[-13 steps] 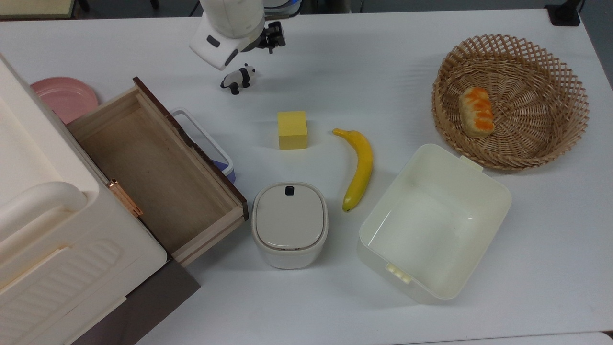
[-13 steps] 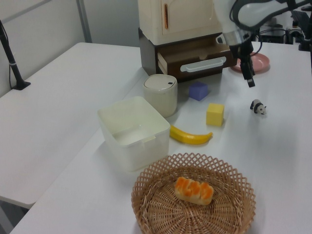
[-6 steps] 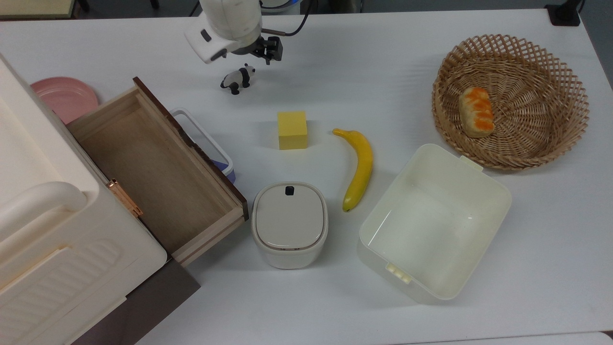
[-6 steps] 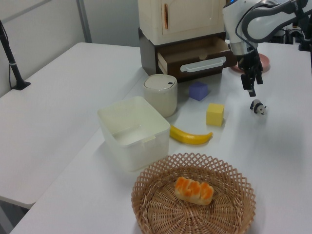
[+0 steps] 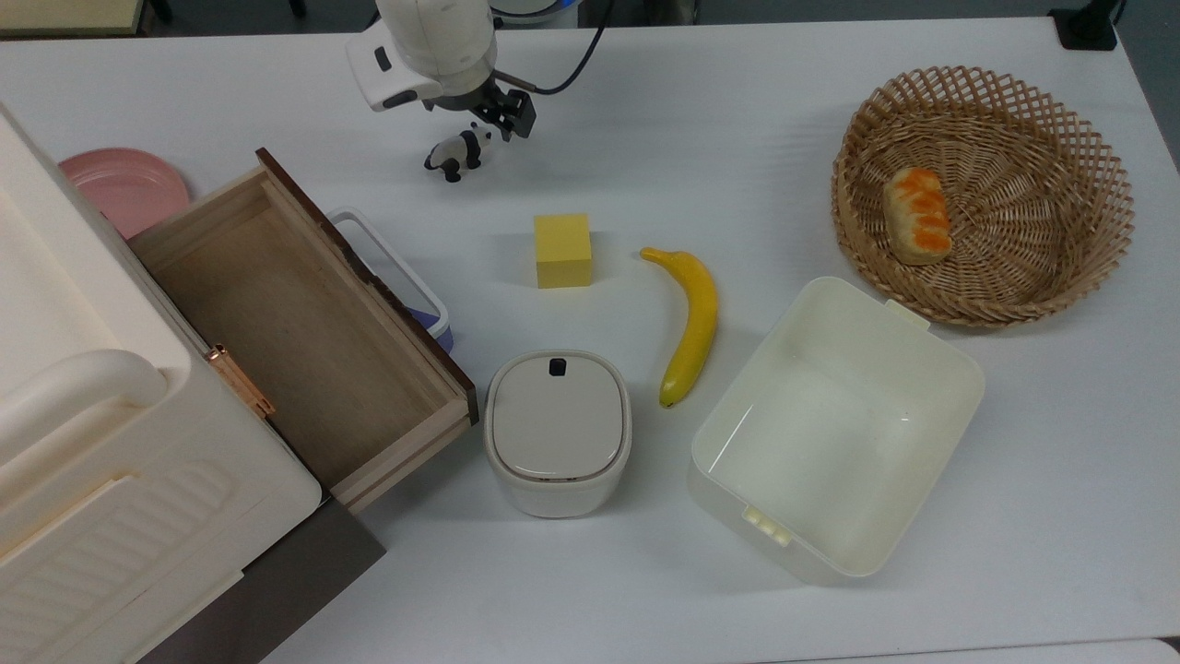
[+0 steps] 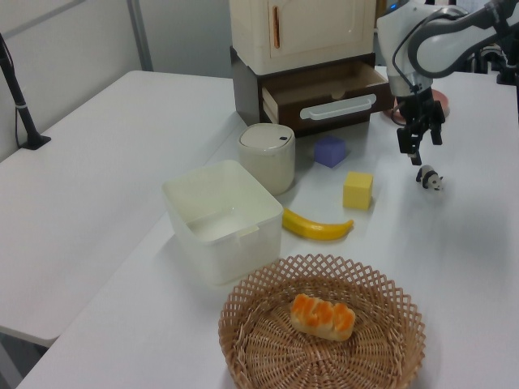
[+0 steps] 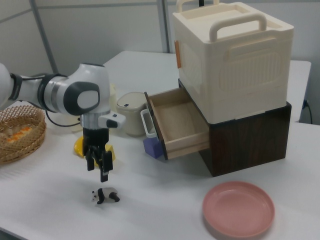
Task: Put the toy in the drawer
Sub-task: 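Lower the open gripper down onto the panda figurine, then close the gripper on the panda figurine and lift it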
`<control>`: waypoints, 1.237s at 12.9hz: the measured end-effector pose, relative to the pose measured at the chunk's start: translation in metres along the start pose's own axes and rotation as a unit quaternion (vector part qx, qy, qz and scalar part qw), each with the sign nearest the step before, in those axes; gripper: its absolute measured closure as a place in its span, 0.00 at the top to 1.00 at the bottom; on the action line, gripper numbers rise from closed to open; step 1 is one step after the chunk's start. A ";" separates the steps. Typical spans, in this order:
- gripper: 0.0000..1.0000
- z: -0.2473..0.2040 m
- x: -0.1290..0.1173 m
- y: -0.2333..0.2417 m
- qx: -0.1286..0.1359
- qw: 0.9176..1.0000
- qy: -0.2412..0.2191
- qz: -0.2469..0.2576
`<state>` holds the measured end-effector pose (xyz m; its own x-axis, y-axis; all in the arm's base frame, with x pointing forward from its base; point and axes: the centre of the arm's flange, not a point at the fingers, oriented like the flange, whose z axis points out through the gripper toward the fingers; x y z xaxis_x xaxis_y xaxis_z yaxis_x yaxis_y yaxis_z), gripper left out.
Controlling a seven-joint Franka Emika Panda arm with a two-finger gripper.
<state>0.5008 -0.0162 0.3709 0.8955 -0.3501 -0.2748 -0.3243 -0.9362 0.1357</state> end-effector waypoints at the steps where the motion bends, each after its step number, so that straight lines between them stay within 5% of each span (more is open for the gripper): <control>1: 0.99 0.006 0.000 0.001 0.001 1.000 0.001 0.006; 10: 0.95 0.038 0.003 0.012 0.010 0.998 0.013 0.054; 14: 0.76 0.047 0.007 0.006 0.012 0.997 0.023 0.067; 16: 0.53 0.053 0.011 0.003 0.012 0.997 0.027 0.073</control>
<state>0.4939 -0.0251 0.3181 0.8538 -0.4801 -0.2013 -0.4582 -0.8766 0.1470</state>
